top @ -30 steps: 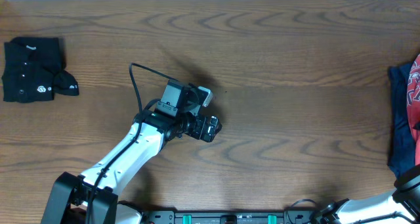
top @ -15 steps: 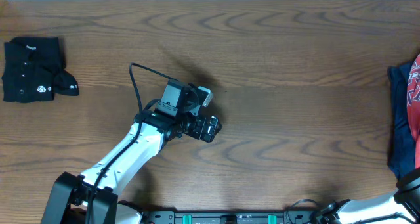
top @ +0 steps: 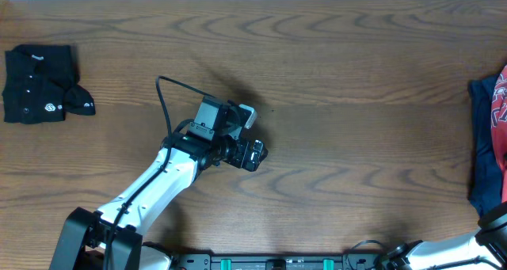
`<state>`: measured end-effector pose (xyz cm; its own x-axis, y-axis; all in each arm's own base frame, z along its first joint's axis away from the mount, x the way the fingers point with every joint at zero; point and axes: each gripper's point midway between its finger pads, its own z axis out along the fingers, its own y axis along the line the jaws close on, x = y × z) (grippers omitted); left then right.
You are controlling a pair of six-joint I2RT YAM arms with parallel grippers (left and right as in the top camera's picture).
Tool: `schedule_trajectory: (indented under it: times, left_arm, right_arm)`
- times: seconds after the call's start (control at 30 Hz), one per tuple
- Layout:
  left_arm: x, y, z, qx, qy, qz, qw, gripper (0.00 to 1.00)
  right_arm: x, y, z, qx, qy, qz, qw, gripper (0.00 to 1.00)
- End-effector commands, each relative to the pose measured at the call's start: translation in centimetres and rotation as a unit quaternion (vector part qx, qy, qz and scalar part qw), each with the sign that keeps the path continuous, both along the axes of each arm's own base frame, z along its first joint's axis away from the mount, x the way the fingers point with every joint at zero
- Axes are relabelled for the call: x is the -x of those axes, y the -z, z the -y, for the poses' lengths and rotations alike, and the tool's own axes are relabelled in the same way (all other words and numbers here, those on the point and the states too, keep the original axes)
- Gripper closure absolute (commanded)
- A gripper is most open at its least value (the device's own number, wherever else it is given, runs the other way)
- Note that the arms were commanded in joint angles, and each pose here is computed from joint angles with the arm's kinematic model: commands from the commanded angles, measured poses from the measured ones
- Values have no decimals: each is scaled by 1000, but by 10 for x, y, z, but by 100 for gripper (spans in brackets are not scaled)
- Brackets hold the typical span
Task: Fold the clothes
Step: 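Lift the red shirt with the right gripper and drag it toward center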
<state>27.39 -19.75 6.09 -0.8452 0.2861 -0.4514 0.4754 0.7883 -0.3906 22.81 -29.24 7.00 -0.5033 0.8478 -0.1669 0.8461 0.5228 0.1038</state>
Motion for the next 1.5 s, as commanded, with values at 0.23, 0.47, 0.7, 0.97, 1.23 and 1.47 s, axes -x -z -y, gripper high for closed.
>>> schedule_trajectory:
  times: [0.23, 0.47, 0.7, 0.97, 1.23, 1.47]
  left_arm:
    - [-6, -5, 2, -2, 5, 13, 1000, 2]
    - [-6, -5, 2, -2, 5, 13, 1000, 2]
    - [-6, -5, 2, -2, 5, 13, 1000, 2]
    - [-6, -5, 2, -2, 4, 12, 1000, 2]
    - [-6, -5, 2, -2, 4, 12, 1000, 2]
    - [-6, -5, 2, -2, 4, 12, 1000, 2]
  right_arm:
    - [-50, -52, -24, 24, -58, 50, 997, 98]
    - [-101, -116, -81, 65, -161, 77, 982, 99]
    - [-134, -152, -174, 70, -289, 92, 950, 99]
    - [-146, -152, -254, 102, -396, 66, 910, 99]
    - [-146, -152, -272, 101, -426, 64, 897, 99]
    - [-149, -171, -274, 126, -441, 81, 885, 99]
